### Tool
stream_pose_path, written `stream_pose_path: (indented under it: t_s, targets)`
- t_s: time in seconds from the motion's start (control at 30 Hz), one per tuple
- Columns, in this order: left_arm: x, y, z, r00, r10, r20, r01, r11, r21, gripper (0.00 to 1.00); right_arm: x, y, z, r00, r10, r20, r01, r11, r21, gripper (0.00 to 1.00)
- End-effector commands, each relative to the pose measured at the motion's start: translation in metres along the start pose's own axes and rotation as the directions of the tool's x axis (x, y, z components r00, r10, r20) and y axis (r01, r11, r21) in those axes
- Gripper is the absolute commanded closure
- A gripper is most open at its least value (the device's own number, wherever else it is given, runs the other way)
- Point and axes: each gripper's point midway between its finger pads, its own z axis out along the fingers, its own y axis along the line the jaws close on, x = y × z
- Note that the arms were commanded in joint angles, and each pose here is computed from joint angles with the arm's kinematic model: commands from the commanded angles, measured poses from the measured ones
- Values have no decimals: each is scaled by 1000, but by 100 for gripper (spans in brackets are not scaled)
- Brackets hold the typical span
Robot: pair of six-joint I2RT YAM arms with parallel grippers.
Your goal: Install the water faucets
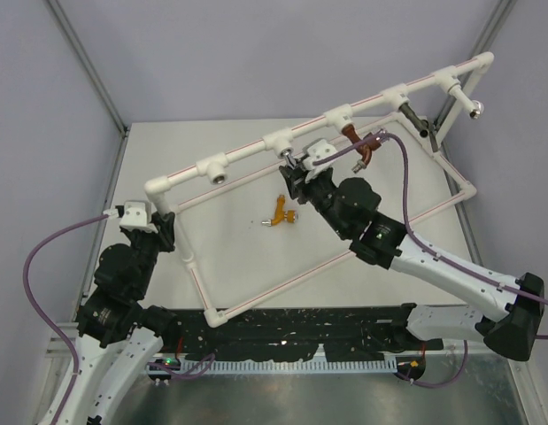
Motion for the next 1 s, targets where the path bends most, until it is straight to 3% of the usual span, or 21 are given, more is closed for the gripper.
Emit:
stream_pose_path:
  t_s: [0.0,0.03,0.07,0.1,0.13,0.2,0.27,0.33,0.4,0.43,0.47,0.5,0.53,0.57,0.6,0.67,0.7,0.73,0.8,0.87,0.97]
  targets:
    - [25,-7,-2,995,21,-95,-18,999,39,100,-85,-30,-23,435,844,315,-821,515,-245,95]
    - [25,-6,-1,995,22,-97,-18,999,36,100,-79,-34,-23,368,874,318,-854,453,-257,95]
    - [25,-6,-1,995,22,-97,-18,999,36,100,-77,-36,-26,214,929,303,-900,308,-308,95]
    - [25,-6,-1,995,22,-97,-18,999,36,100,-73,-40,-26,145,942,303,-916,243,-318,95]
    - [25,-6,-1,995,22,-97,-18,999,36,100,-70,-43,-29,-2,958,286,-926,106,-362,95]
    - [25,-6,-1,995,22,-97,-18,999,36,100,-67,-47,-31,-154,953,260,-914,-36,-405,95]
    - [24,-6,-1,995,21,-95,-18,999,36,100,-69,-49,-33,-197,947,253,-901,-73,-428,95]
    - [25,-6,-2,995,21,-95,-18,999,35,100,-72,-50,-33,-150,951,271,-907,-24,-421,88]
    - [25,-5,-2,995,22,-93,-19,999,34,100,-75,-51,-35,-60,954,294,-916,65,-397,68]
    - [25,-5,-1,995,23,-95,-20,999,32,100,-74,-51,-36,20,949,315,-917,143,-373,54]
    - [24,-5,-2,995,22,-93,-19,999,32,100,-76,-52,-38,53,944,324,-913,177,-367,46]
    - [24,-5,-2,995,22,-93,-19,999,32,100,-73,-53,-39,141,928,345,-909,259,-327,35]
    - [24,-5,-2,995,22,-93,-19,999,32,100,-74,-55,-42,180,916,357,-902,299,-312,27]
    - [24,-5,-2,995,22,-93,-20,999,30,100,-69,-57,-44,260,891,372,-889,372,-268,23]
    - [24,-5,-2,996,22,-92,-19,999,32,100,-69,-58,-46,286,880,379,-883,396,-254,18]
    - [24,-5,-2,996,22,-92,-19,999,31,100,-65,-64,-52,431,802,413,-823,538,-185,13]
    - [24,-5,-2,996,22,-92,-19,999,31,100,-68,-66,-56,478,777,409,-798,579,-167,12]
    - [24,-5,-2,996,22,-92,-19,999,32,100,-69,-64,-57,592,693,411,-708,691,-145,11]
    - [24,-5,-2,996,20,-92,-17,999,32,100,-79,-61,-61,764,513,391,-511,851,-117,6]
    - [24,-6,-2,996,22,-91,-18,999,37,100,-85,-57,-65,886,290,362,-269,957,-109,1]
    - [24,-6,-2,996,21,-91,-18,999,38,100,-85,-52,-70,953,30,302,9,992,-130,1]
